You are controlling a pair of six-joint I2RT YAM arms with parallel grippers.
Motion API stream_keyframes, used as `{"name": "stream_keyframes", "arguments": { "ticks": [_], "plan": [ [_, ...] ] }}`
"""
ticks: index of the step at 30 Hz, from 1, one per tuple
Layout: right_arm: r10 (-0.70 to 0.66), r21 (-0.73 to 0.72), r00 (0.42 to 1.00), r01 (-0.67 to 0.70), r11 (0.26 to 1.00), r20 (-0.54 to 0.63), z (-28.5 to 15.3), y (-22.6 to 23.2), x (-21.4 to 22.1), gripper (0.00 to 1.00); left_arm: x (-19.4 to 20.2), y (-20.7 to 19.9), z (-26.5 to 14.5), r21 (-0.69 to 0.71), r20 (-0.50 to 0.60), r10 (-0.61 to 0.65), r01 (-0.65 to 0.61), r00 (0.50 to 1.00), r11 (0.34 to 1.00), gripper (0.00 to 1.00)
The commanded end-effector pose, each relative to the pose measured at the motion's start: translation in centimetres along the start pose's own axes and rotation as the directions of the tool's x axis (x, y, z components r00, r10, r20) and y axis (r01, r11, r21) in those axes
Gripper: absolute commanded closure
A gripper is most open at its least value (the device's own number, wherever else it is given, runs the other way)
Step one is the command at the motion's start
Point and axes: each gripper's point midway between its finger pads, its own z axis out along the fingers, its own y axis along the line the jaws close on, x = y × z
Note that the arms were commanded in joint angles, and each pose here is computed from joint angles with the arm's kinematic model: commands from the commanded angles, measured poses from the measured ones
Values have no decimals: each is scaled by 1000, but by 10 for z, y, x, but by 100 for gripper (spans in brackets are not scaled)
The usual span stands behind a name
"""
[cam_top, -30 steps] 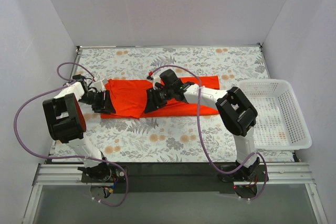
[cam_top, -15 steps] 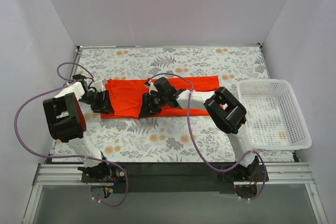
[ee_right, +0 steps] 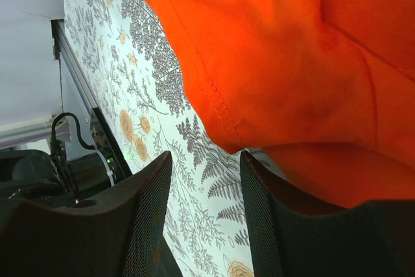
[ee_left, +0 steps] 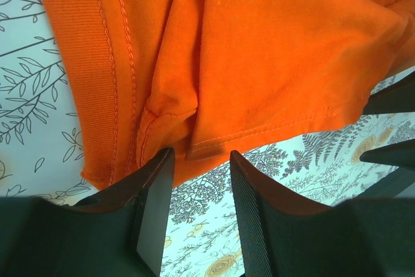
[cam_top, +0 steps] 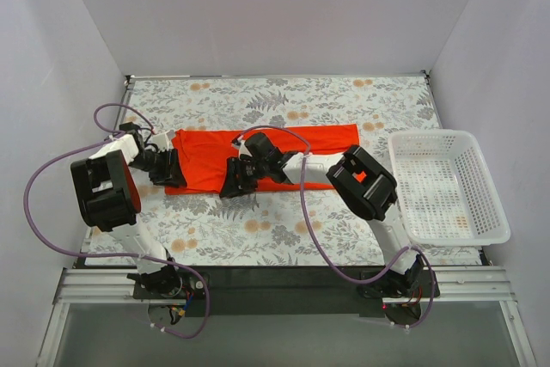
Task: Fold and stack the t-shirts
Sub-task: Fold the tshirt
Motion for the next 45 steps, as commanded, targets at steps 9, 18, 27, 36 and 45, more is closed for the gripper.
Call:
{"name": "stream_keyframes", "arguments": {
  "ticks": [9, 18, 27, 36, 45],
  "plan": [
    [23, -17, 999, -22, 1000, 37, 15, 3, -11, 50, -9, -2, -2, 9, 30, 25, -26, 999, 1000, 65],
    [-9, -33, 999, 11, 999, 42, 11, 7, -15, 83, -12, -6, -11, 7, 38, 50, -50, 998, 999, 78],
    [-52, -44, 996, 55, 998, 75, 2, 12, -30, 99, -22, -9, -16, 14, 54, 58, -59, 997, 998, 98],
    [-101, -73, 986, 112, 991, 133, -15, 29, -56, 99, -40, -14, -28, 17, 89, 68, -70, 994, 997, 100],
    [-157, -74, 964, 176, 982, 216, -31, 25, -102, 99, -81, -22, -32, 56, 154, 69, -79, 986, 995, 100]
  ]
}}
